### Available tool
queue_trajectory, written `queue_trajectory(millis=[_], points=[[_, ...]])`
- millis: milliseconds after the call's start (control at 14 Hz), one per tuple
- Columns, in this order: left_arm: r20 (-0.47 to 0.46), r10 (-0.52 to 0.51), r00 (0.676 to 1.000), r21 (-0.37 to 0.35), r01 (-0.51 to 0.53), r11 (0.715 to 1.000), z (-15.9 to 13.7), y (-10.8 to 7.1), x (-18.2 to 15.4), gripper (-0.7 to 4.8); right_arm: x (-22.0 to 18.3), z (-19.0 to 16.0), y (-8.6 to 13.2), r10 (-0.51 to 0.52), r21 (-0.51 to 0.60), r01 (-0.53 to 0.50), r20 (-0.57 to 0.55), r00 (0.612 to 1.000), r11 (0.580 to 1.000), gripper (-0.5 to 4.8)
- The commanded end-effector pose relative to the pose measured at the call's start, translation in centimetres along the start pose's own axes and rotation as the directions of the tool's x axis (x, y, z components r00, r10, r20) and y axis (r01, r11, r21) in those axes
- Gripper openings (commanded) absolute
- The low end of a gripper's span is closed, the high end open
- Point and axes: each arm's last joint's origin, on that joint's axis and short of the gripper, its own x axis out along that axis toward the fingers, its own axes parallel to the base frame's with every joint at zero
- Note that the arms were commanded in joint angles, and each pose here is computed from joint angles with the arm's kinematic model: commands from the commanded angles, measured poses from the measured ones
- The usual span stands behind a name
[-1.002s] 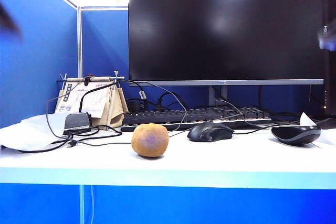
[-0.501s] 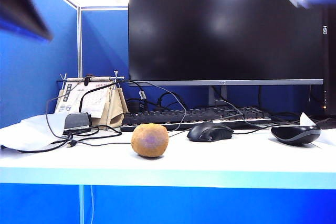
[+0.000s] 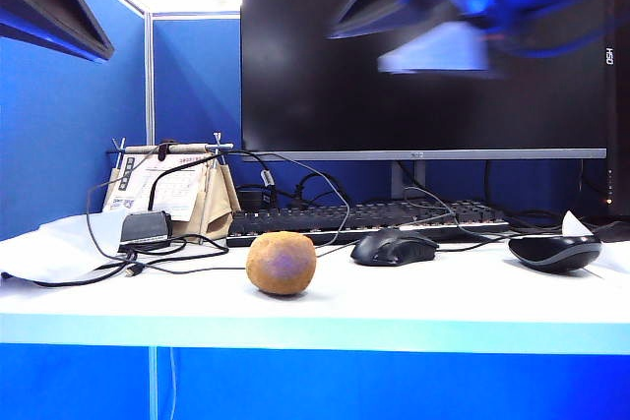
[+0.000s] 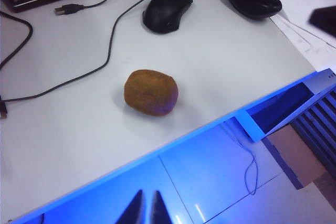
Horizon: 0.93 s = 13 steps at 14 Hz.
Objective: Pick up the kiwi and place it near the upside-down mouse.
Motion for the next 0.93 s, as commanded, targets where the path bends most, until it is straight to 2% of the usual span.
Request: queue_trajectory(millis=[72, 143, 358, 572, 930], points=[[0.003, -0.008, 1.000, 0.008, 0.008, 1.000, 0.1, 0.0, -0.1, 0.30, 4.5, -0.7, -1.4, 0.059, 0.002, -0.060, -0.077, 0.995, 0.998, 4.79], [0.001, -0.007, 1.000, 0.008, 0.007, 1.000, 0.1, 0.0, -0.1, 0.30, 5.9, -1.6, -1.8, 0.110, 0.028, -0.108, -0.117, 0.987, 0.994, 4.79], [0.001, -0.011, 1.000, 0.008, 0.011, 1.000, 0.1, 0.0, -0.1, 0.30, 8.4, -3.2, -2.6, 0.122, 0.064, -0.111, -0.191, 0.974, 0.992, 4.79], [-0.015, -0.010, 1.000, 0.006, 0.010, 1.000, -0.1, 0.0, -0.1, 0.30, 10.8, -5.5, -3.6, 0.120, 0.116, -0.089, -0.299, 0.947, 0.989, 4.79], [-0.029, -0.009, 1.000, 0.004, 0.009, 1.000, -0.2, 0.0, -0.1, 0.30, 12.1, -8.2, -4.3, 0.055, 0.116, -0.015, -0.357, 0.933, 0.993, 4.79]])
